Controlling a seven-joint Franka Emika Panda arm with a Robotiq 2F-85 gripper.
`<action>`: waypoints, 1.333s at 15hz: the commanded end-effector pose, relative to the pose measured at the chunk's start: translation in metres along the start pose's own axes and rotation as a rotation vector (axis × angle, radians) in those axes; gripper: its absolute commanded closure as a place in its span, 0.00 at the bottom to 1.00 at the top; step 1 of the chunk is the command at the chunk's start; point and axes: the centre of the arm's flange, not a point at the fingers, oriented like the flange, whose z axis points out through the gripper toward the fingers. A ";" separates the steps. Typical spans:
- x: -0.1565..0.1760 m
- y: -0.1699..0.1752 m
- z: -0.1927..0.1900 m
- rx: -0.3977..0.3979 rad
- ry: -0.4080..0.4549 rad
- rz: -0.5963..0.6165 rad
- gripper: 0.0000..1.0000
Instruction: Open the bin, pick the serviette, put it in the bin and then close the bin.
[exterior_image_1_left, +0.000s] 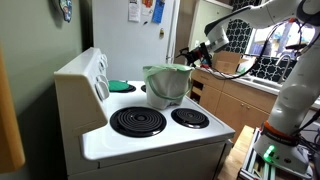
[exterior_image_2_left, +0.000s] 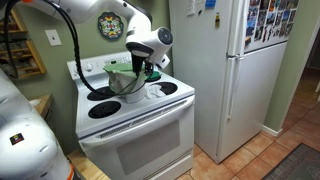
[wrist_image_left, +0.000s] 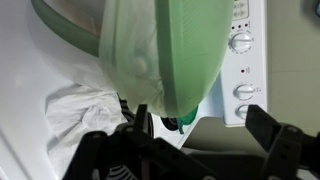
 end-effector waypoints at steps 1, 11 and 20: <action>0.000 -0.001 0.002 0.046 -0.013 0.031 0.00; 0.001 0.000 0.010 0.080 -0.035 0.041 0.00; 0.001 -0.007 0.005 0.148 -0.033 0.032 0.00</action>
